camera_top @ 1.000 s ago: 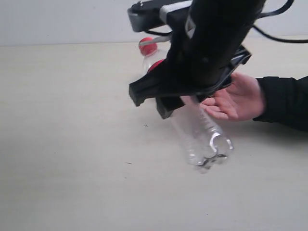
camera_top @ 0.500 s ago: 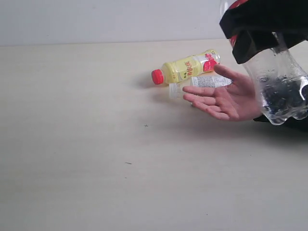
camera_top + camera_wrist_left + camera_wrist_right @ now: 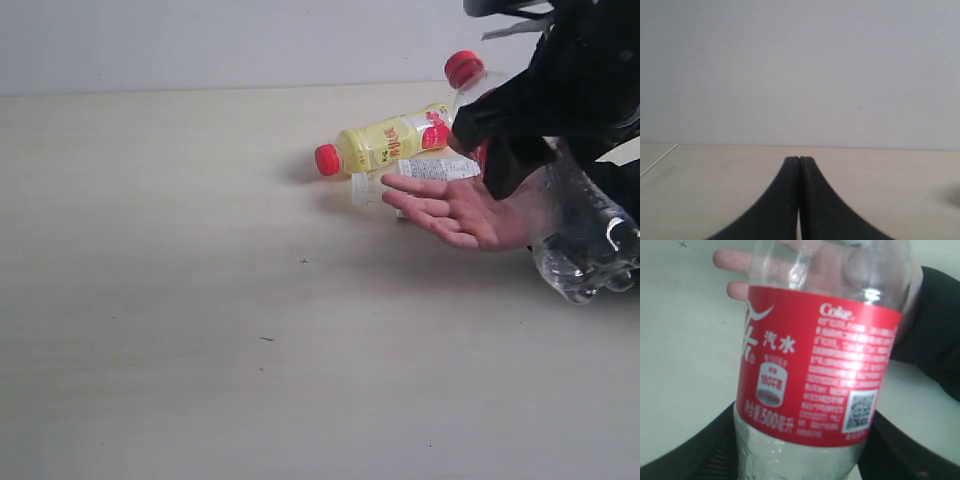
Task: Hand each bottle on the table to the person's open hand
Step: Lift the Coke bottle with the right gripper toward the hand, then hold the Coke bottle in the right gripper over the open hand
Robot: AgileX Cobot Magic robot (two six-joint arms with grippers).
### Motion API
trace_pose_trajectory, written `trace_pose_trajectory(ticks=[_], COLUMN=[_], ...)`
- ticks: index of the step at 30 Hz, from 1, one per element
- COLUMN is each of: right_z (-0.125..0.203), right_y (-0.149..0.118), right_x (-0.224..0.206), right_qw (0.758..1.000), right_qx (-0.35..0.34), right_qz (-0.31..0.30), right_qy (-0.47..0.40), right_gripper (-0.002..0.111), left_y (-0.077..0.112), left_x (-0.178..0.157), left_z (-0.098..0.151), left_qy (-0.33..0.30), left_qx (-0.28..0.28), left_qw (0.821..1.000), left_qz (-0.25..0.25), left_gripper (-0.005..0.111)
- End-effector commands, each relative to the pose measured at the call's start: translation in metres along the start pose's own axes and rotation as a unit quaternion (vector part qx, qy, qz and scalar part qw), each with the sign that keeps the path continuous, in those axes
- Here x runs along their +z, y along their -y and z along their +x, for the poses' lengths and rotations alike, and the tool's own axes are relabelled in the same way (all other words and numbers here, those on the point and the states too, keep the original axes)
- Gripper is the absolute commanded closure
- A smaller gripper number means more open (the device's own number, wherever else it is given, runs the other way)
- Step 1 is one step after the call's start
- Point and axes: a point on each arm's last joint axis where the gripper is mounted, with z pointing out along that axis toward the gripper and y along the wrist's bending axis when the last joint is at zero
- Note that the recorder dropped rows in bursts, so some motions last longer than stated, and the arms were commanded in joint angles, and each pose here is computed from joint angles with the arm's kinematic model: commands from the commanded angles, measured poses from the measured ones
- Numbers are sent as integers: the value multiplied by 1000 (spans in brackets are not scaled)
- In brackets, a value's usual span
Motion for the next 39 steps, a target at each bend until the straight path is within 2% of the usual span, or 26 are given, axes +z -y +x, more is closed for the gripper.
trace_pose_trajectory(ticks=[1, 5, 12, 18, 27, 39], right_z=[-12, -19, -30, -28, -35, -38], right_y=[0, -1, 0, 10, 17, 14], right_x=[28, 47, 55, 61, 65, 99], right_qw=[1000, 999, 1000, 998, 999, 999], right_qx=[-4, -12, -20, -37, -17, -31], right_qz=[5, 7, 15, 51, 35, 22], right_qy=[-24, -40, 1, -1, 32, -22], right_gripper=[108, 108, 108, 108, 108, 108], left_y=[0, 0, 0, 0, 0, 0], left_x=[-1, -1, -1, -1, -1, -1], left_z=[-1, -1, -1, -1, -1, -1], left_qy=[5, 5, 5, 5, 5, 5], left_qx=[4, 4, 4, 4, 4, 4], left_qw=[1000, 1000, 1000, 1000, 1000, 1000], left_qz=[-1, -1, -1, -1, -1, -1], left_gripper=[107, 107, 107, 107, 107, 107])
